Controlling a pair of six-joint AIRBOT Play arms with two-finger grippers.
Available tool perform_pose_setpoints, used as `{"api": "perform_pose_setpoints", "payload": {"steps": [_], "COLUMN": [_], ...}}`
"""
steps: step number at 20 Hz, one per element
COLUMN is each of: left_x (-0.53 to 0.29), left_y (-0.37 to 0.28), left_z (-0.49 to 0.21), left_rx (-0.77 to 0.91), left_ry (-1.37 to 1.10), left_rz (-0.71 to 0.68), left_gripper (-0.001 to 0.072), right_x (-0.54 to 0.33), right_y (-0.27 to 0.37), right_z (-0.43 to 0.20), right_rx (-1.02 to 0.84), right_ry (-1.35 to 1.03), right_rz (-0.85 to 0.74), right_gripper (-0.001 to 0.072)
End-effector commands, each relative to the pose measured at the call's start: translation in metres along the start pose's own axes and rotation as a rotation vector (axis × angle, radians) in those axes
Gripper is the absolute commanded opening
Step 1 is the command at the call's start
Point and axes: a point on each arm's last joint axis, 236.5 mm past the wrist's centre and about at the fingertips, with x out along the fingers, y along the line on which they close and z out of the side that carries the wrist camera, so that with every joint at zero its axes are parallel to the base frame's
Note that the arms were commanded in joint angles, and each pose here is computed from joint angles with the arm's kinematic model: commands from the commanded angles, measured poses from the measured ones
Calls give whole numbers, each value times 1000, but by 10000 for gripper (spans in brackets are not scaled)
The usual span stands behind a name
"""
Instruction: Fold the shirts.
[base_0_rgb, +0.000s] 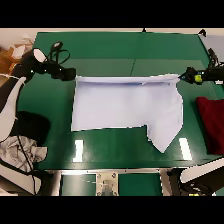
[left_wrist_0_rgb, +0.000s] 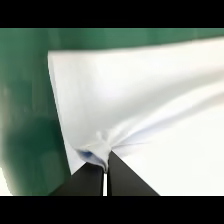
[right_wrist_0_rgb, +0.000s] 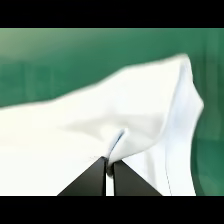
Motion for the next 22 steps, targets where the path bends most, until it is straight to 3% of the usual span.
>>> {"api": "perform_pose_setpoints", "payload": {"steps": [1, 9, 10, 11, 12, 13, 14, 19, 20, 21, 22], "left_x": [17, 28, 28, 28, 26, 22, 15, -29, -38, -45, -54], "left_y": [9, 2, -2, -6, -9, -13, -17, -28, -30, -32, -31], "left_z": [-61, -81, -77, -73, -71, -72, -74, -125, -140, -154, -171], "left_rx": [-49, -100, -112, -122, -125, -123, -136, -160, -165, -167, -167], "left_ry": [189, 228, 214, 199, 199, 216, 247, 471, 482, 479, 470], "left_rz": [7, -38, -52, -67, -77, -88, -95, -84, -83, -79, -62], "left_gripper": [21, 22, 23, 24, 208, 504, 542, 538, 490, 350, 340], "right_x": [8, 16, 15, 14, 11, 4, -5, -62, -70, -79, -86], "right_y": [-16, -35, -35, -34, -30, -25, -19, -3, -2, -3, -6], "right_z": [-49, -93, -92, -90, -89, -88, -87, -103, -118, -138, -156], "right_rx": [54, 143, 150, 163, 163, 157, 153, 184, 208, 244, 278], "right_ry": [152, 272, 270, 268, 273, 284, 293, 282, 286, 292, 280], "right_rz": [-8, -66, -66, -67, -62, -53, -47, -43, -45, -46, -53], "right_gripper": [23, 26, 68, 217, 246, 246, 246, 245, 244, 231, 228]}}
